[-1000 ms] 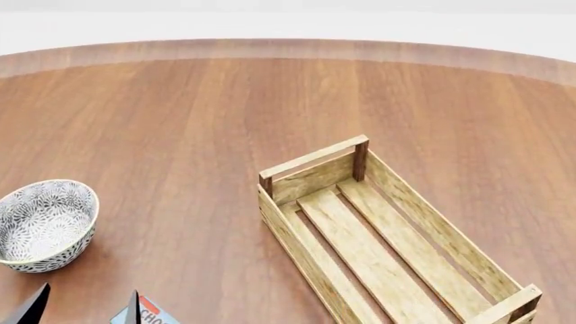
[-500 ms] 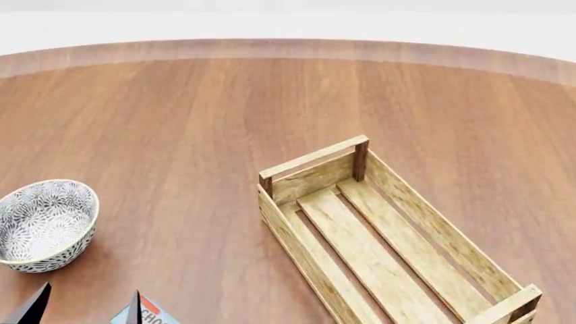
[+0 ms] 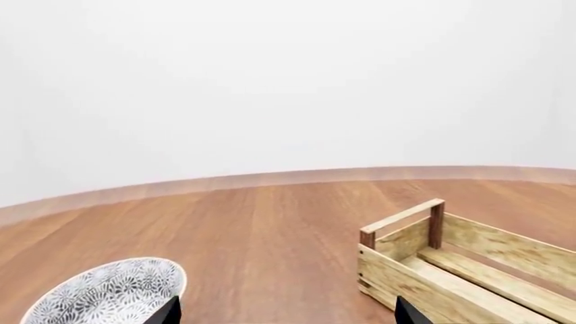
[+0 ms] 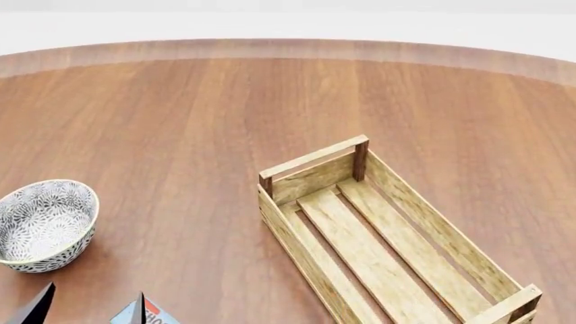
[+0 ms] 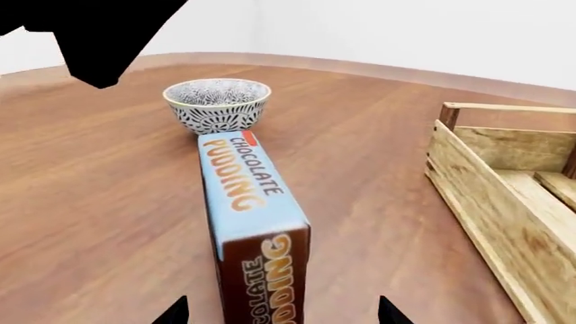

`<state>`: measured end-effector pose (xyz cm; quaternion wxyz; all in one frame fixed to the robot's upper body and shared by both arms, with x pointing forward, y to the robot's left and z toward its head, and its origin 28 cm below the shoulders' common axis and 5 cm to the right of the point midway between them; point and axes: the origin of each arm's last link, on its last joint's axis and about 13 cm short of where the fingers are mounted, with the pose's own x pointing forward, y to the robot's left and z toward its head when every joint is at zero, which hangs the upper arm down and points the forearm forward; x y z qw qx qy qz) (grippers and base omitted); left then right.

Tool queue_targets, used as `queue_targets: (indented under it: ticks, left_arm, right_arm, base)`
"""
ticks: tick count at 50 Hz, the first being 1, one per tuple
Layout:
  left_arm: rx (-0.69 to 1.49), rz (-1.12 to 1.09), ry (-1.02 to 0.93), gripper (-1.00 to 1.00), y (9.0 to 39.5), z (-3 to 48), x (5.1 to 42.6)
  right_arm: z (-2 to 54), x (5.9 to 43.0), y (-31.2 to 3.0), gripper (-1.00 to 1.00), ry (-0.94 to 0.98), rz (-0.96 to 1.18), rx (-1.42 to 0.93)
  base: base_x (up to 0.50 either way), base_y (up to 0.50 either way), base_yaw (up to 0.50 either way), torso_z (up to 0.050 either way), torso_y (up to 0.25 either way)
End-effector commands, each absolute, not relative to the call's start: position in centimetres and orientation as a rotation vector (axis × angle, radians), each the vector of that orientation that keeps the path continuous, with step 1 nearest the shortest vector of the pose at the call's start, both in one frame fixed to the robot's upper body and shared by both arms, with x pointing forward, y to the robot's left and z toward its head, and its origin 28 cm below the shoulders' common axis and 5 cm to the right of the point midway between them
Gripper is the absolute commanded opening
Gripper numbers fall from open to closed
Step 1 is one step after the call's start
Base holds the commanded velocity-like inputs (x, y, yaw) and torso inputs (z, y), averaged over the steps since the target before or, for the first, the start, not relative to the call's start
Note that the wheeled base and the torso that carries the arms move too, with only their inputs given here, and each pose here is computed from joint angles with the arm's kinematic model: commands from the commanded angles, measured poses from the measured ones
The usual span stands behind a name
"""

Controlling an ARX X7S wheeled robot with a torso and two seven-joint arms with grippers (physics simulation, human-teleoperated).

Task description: Pick up the chocolate pudding and put it in the tray.

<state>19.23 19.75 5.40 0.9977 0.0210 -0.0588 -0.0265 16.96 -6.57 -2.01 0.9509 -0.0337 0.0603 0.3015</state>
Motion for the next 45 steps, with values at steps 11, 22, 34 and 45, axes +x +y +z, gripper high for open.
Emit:
queue_targets:
  ticks: [11, 22, 34, 45]
  left_arm:
    - [0.048, -0.064, -0.123, 1.0, 19.5, 5.4, 19.1]
    - [0.05, -0.066, -0.124, 1.0, 19.5, 5.4, 19.1]
    - [0.053, -0.069, -0.123, 1.0, 19.4, 5.4, 19.1]
    - [0.054, -0.072, -0.125, 1.0, 19.3, 5.4, 19.1]
  right_arm:
    - [-2.8, 18.9, -5.5, 1.0, 0.149, 0.629, -0.092]
    - [-2.7, 19.4, -5.4, 1.0, 0.152, 0.623, -0.092]
    - [-2.8, 19.5, -4.9, 1.0, 0.151, 0.638, -0.09]
    - [-2.6, 19.6, -4.6, 1.0, 0.148, 0.643, -0.085]
  base:
    - [0.0, 0.0, 0.0, 0.0, 0.0]
    - [0.0, 0.0, 0.0, 0.0, 0.0]
    - [0.0, 0.0, 0.0, 0.0, 0.0]
    - [0.0, 0.0, 0.0, 0.0, 0.0]
